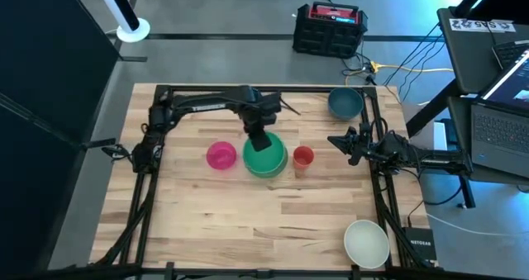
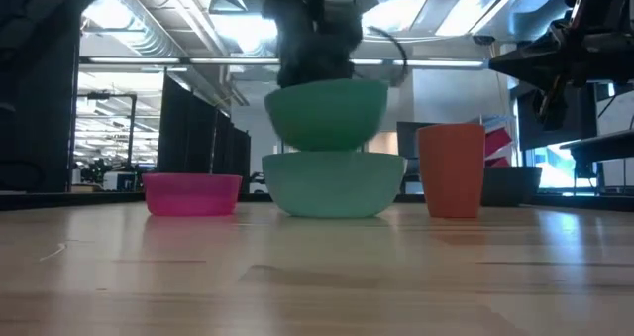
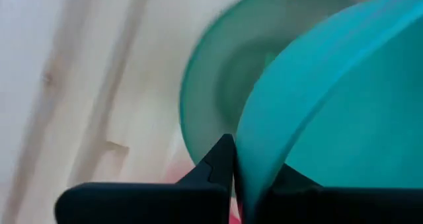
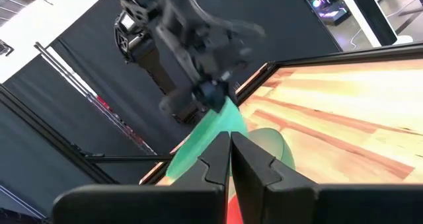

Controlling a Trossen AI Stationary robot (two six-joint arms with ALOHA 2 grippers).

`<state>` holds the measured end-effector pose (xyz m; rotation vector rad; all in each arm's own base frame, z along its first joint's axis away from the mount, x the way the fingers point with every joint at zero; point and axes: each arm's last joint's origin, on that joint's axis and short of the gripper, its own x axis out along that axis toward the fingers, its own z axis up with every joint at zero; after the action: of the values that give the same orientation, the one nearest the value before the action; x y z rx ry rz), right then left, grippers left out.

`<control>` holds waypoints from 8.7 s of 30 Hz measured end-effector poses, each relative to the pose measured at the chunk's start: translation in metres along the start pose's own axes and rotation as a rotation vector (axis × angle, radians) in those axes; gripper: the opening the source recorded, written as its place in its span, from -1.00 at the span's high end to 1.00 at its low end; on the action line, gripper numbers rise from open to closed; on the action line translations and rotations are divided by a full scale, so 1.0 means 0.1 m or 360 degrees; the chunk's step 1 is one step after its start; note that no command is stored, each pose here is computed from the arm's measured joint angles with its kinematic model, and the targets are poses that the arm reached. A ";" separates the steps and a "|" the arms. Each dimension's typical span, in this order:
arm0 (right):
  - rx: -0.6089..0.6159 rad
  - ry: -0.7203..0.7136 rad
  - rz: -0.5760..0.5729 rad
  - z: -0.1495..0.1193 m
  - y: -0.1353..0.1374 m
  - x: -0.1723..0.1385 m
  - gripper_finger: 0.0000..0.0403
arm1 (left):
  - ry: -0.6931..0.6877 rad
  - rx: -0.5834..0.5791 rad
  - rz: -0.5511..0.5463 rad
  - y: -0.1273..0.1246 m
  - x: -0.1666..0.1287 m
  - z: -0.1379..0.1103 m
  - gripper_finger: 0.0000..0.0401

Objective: Nest bowls inside each other
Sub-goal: Stack the light blue bowl on the green bowl, then stack the blue bowl on the light blue bowl, then stack the white bowl on the blue bowl

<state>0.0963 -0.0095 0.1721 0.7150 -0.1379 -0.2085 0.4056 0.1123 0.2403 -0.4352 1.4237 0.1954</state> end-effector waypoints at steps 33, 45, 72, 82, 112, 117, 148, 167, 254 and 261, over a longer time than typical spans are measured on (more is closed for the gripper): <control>0.0003 0.0004 0.0013 0.00 0.00 0.00 1.00 | -0.0093 0.0448 0.0026 -0.09 0.17 0.13 0.38; -0.0399 -0.0053 -0.0119 0.40 0.31 -0.04 1.00 | -0.0468 0.0504 0.0130 -0.25 -0.78 0.17 0.38; -0.0890 0.1622 -0.1809 1.58 -0.12 1.30 0.22 | -0.0723 0.0568 0.0245 -0.36 -2.32 -1.13 0.38; -0.0664 0.1999 -0.1810 1.43 -0.78 1.53 0.14 | -0.0917 0.0579 0.0239 -0.32 -2.67 -1.55 0.38; -0.0575 0.2142 -0.1744 0.81 -1.15 1.25 0.43 | -0.0937 0.0616 0.0247 -0.31 -2.70 -1.61 0.38; -0.0587 0.2145 -0.1679 0.79 -1.15 1.26 0.95 | -0.0937 0.0624 0.0249 -0.31 -2.70 -1.61 0.38; -0.1117 0.1842 -0.0527 0.67 1.32 2.88 1.00 | -0.0956 0.0656 0.0349 -0.13 -2.77 -1.63 0.38; -0.1005 0.2138 -0.0419 0.22 1.43 3.11 1.00 | -0.0972 0.0601 0.0414 0.03 -2.83 -1.67 0.38; -0.0789 0.2567 -0.0454 -0.53 1.95 -0.39 0.25 | -0.1056 0.0575 0.0301 -0.15 -2.90 -1.86 0.38; -0.0771 0.2560 -0.0505 -0.70 1.80 -0.48 0.25 | -0.1056 0.0567 0.0298 -0.15 -2.90 -1.85 0.38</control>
<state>0.0895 0.1784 0.2363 0.2483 1.5172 0.0804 0.1997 0.0604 0.5121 0.0654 0.8152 0.2074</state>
